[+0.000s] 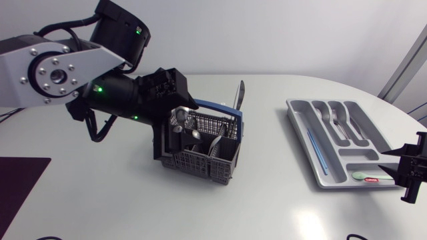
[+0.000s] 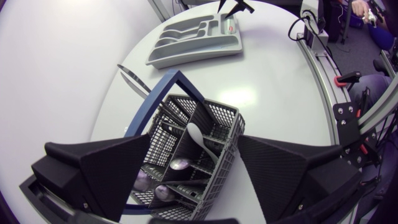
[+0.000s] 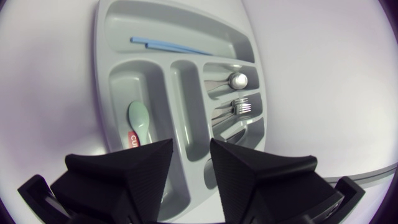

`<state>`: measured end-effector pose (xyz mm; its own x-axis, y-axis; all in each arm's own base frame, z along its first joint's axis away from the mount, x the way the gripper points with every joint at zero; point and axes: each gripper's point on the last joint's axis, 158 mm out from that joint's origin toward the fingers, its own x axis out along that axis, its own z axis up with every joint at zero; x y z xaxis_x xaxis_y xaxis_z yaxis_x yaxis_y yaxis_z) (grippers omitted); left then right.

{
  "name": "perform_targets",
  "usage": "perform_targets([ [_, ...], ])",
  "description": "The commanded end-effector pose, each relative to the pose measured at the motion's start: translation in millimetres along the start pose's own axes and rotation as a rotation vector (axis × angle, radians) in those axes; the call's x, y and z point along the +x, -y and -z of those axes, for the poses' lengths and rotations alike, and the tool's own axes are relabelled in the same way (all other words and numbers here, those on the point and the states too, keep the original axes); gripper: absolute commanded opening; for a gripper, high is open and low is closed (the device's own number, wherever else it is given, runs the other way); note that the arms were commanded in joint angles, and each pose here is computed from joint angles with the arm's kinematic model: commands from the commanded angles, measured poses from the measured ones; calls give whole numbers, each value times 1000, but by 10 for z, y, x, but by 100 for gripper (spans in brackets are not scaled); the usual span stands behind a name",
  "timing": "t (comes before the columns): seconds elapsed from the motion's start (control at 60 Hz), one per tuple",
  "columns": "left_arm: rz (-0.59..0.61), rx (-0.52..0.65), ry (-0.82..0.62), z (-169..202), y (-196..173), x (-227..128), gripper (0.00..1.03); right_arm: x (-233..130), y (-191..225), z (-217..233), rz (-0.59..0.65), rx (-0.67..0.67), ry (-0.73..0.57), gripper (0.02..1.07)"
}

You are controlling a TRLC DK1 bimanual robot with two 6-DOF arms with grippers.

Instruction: Sort the cutlery from the basket into the organizer compartments.

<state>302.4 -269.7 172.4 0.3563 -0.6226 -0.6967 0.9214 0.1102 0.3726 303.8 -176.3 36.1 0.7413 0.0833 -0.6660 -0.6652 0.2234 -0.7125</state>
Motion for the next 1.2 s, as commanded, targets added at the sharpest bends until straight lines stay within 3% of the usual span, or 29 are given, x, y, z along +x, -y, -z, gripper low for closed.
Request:
perform_targets([
  [0.0,5,-8,-22,40,1,60,97,-187,200,-100,43,33,15,65],
  [0.2,5,30,-87,164,14,185,97,-472,389,-669,91,245,180,75],
  [0.333,5,124,-186,397,80,310,96,-502,178,-1097,55,322,260,78],
  [0.5,-76,235,-260,591,-2,405,96,-525,-106,-1528,12,387,328,78],
  [0.683,-95,224,-278,693,-39,379,93,-613,-324,-1924,-32,471,400,78],
  [0.867,-124,96,-258,655,-128,402,86,-708,-541,-2157,-29,475,435,78],
  [1.017,-70,-180,-232,595,-219,425,68,-789,-603,-2306,-47,499,463,78],
  [1.183,-5,-409,-188,438,-128,446,64,-808,-642,-2356,-62,523,474,78],
])
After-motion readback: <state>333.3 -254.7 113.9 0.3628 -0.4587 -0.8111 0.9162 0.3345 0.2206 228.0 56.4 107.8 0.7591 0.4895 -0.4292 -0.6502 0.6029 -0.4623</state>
